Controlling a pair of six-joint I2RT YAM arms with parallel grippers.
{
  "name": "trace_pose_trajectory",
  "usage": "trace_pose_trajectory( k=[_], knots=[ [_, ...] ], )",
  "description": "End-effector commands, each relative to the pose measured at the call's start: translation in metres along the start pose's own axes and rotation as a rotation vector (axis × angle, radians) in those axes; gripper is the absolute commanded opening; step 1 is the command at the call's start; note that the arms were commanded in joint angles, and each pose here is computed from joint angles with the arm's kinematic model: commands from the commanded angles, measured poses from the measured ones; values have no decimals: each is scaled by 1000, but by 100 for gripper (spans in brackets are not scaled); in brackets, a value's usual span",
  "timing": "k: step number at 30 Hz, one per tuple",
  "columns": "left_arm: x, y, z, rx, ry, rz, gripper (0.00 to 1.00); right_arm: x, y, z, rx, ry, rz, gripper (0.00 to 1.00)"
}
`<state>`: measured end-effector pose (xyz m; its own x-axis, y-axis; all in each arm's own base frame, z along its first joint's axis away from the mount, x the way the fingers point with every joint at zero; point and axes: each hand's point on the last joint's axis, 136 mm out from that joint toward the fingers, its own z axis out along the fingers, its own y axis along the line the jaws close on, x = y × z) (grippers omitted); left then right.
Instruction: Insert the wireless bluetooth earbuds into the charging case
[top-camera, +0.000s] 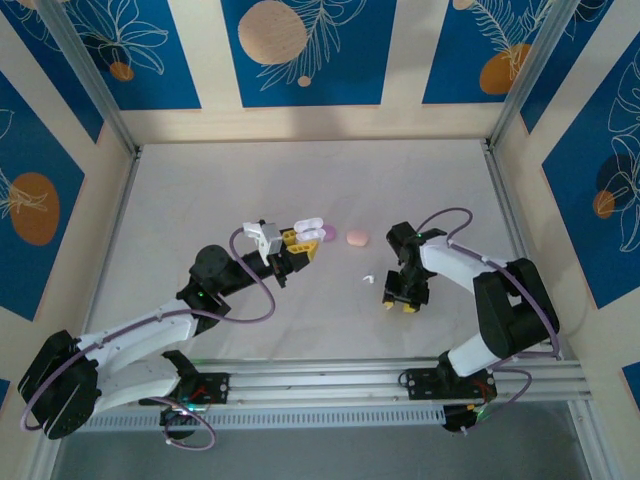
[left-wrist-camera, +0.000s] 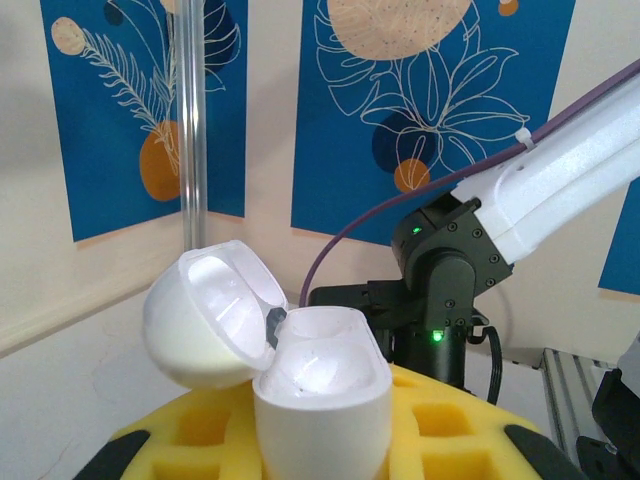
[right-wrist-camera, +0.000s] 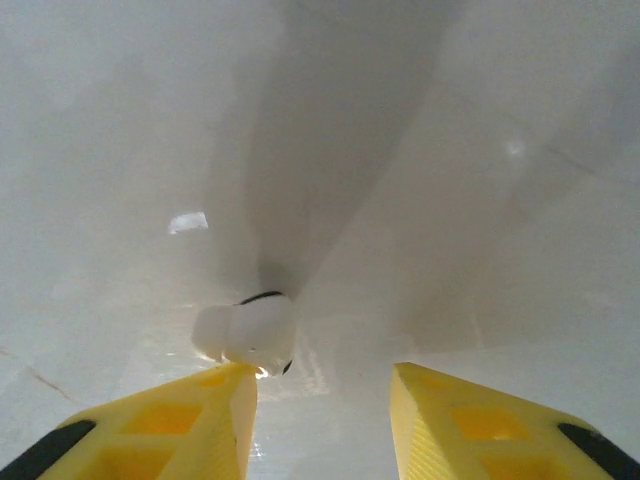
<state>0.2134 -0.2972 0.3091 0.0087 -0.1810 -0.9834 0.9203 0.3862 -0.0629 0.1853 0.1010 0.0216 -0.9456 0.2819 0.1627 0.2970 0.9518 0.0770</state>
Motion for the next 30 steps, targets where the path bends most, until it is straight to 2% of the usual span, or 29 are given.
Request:
trace_pose_trajectory(
  k=[1,7,14,19,27,30],
  knots=[
    [-12,-7,-1,25,-39,2,11,10,-2,-3,-28,16,57,39],
    [-12,-6,0,26,-39,-1,11,4,-19,-6,-16,-20,89,37],
    [-11,-6,0,26,-40,-5,11,-7,-25,-14,-130,-53,171,37],
    [-10,-5,1,20,-39,-4,11,-8,10,-25,-220,-92,8,42],
    [-11,-6,1,24,-40,-9,11,-10,-1,-4,-111,-35,21,40],
    [-11,-5,0,17,-38,-6,11,-9,-3,-1,-112,-24,29,38]
  ],
)
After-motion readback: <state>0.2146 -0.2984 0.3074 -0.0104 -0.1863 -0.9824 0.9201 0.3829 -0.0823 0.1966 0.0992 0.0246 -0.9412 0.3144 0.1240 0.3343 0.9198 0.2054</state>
